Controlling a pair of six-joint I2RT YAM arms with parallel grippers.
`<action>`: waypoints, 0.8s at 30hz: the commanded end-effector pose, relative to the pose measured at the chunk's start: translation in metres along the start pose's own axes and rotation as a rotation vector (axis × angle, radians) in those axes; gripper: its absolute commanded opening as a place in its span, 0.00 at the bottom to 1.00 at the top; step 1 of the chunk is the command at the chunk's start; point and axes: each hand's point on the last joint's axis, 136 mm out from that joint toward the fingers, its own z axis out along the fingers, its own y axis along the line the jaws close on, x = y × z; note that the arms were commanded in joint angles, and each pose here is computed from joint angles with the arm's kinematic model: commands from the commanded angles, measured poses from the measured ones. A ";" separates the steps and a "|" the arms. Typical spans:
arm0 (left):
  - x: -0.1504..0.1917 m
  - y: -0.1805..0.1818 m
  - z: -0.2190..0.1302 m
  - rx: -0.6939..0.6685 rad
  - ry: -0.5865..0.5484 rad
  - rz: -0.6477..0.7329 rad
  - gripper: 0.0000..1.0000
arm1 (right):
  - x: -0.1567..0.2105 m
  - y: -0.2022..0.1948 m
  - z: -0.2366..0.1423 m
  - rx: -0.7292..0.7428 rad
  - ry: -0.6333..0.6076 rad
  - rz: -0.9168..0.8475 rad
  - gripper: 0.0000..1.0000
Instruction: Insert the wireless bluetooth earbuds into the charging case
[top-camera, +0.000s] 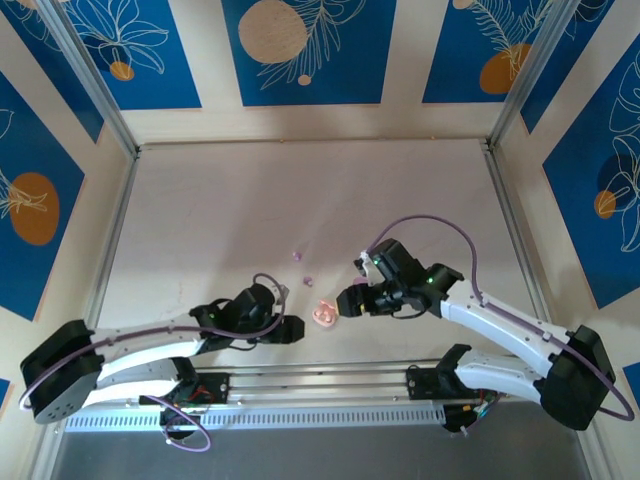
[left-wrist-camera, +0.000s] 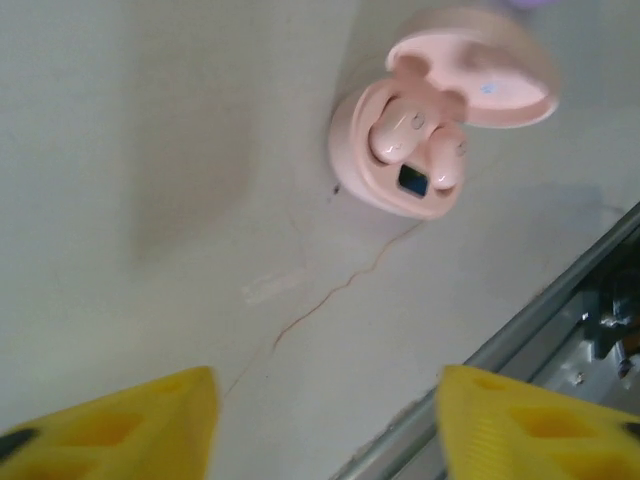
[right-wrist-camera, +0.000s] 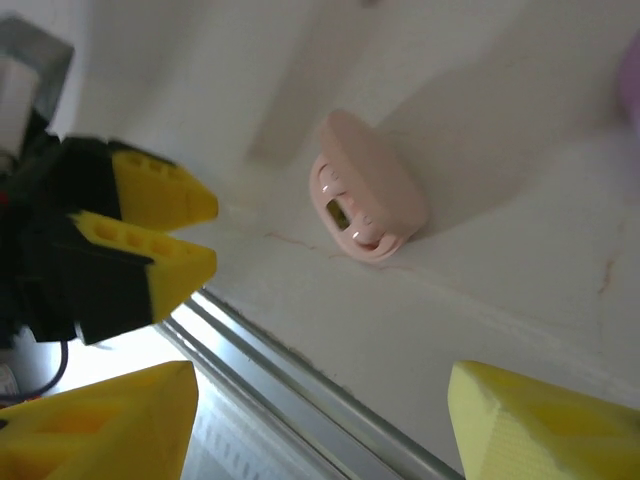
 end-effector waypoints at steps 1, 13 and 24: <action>-0.010 -0.023 0.005 0.035 -0.024 0.012 0.37 | -0.006 -0.001 -0.006 -0.006 0.013 0.002 0.65; -0.025 -0.024 0.024 0.007 -0.080 -0.010 0.05 | -0.019 -0.015 0.007 -0.039 -0.007 0.060 0.43; -0.022 -0.023 0.047 0.001 -0.042 -0.028 0.00 | -0.029 -0.017 0.024 -0.065 0.031 0.060 0.17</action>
